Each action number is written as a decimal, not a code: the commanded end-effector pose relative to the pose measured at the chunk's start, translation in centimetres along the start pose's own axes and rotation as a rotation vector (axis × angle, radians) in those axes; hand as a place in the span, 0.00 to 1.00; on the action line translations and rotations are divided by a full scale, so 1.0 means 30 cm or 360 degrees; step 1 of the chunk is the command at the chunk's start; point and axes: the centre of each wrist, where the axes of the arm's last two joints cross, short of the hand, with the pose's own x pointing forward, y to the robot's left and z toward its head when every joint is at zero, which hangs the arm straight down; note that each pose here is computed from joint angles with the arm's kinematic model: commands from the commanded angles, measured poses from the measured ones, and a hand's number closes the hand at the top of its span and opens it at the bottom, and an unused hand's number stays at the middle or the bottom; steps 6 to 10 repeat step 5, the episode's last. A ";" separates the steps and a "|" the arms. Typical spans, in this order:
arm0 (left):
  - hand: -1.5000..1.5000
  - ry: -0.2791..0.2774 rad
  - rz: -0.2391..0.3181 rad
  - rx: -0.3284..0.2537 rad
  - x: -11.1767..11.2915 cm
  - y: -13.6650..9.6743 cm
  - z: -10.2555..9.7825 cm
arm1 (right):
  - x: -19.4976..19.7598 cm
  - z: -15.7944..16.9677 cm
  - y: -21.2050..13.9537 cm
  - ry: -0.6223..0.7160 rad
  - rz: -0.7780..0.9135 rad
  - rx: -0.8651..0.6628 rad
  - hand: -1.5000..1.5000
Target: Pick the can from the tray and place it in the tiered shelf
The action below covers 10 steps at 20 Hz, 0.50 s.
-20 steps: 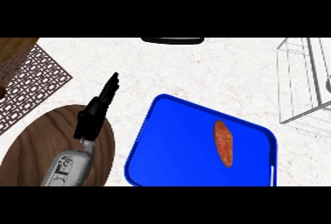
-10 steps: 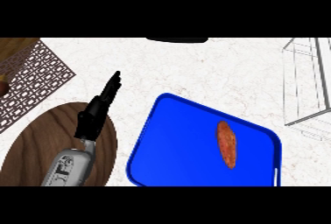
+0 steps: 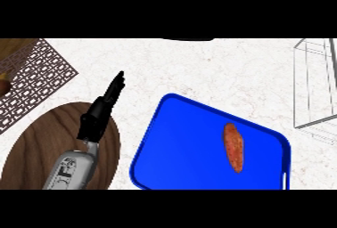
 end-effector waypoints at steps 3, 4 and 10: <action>0.50 -0.0022 0.0004 0.0005 0.005 0.001 -0.002 | 0.010 0.041 -0.030 0.0018 0.0045 0.0081 0.00; 0.50 -0.0017 0.0001 0.0004 0.000 0.006 -0.001 | 0.004 0.052 -0.037 0.0006 0.0045 0.0088 0.00; 0.50 -0.0027 0.0025 -0.0001 0.001 -0.002 0.007 | 0.017 0.051 -0.038 0.0010 0.0068 0.0073 0.00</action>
